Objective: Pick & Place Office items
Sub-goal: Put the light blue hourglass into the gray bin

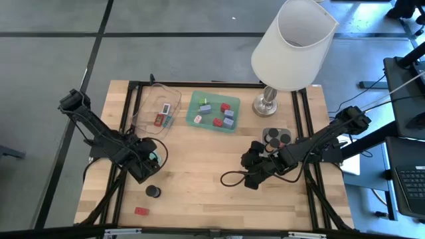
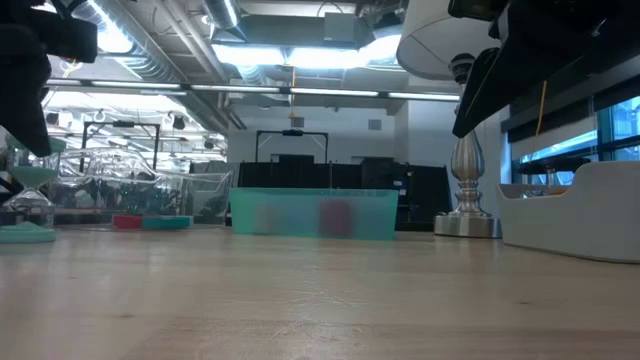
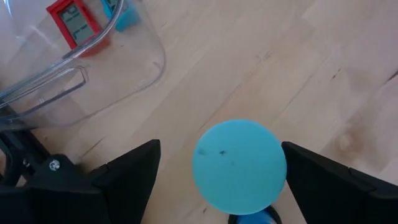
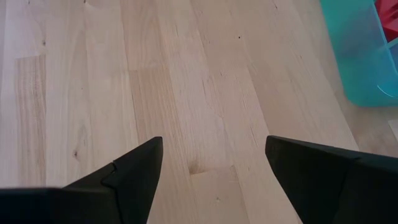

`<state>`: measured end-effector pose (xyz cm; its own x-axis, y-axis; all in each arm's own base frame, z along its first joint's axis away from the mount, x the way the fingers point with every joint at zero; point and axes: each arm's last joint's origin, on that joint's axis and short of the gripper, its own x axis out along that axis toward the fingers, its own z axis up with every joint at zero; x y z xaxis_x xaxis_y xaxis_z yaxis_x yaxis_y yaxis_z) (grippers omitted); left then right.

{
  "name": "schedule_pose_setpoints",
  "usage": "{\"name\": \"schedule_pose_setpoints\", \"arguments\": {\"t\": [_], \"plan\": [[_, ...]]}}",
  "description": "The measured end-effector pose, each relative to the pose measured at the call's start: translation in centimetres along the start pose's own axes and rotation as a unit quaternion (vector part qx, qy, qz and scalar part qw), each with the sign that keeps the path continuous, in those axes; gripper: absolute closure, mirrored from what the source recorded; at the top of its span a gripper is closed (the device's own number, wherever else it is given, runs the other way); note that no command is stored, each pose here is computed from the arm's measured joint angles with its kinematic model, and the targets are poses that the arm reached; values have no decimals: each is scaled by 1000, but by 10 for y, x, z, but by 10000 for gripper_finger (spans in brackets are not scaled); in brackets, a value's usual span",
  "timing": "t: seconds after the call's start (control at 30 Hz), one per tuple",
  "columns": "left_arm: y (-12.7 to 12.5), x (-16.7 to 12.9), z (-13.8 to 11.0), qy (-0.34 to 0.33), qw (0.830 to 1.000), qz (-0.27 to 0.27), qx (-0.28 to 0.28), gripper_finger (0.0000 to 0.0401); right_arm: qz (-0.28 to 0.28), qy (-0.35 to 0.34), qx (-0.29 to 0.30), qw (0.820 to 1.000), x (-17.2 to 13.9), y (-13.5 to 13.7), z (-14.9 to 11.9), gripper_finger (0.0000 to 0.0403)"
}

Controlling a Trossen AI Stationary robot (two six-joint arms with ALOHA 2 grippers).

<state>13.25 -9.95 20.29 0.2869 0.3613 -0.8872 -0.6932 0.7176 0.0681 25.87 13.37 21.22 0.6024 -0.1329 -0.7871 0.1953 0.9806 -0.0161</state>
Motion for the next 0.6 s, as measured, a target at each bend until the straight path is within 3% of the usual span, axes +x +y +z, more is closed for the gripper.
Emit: {"name": "schedule_pose_setpoints", "arguments": {"t": [0.3, 0.6], "plan": [[6, 21, -14, 36, 999, 4, -30, 106, 0, 0, 0, 1000, 0, 0, 0, 115], [3, 26, -15, 22, 1000, -21, -8, 141, 0, 0, 0, 1000, 0, 0, 0, 115]]}}
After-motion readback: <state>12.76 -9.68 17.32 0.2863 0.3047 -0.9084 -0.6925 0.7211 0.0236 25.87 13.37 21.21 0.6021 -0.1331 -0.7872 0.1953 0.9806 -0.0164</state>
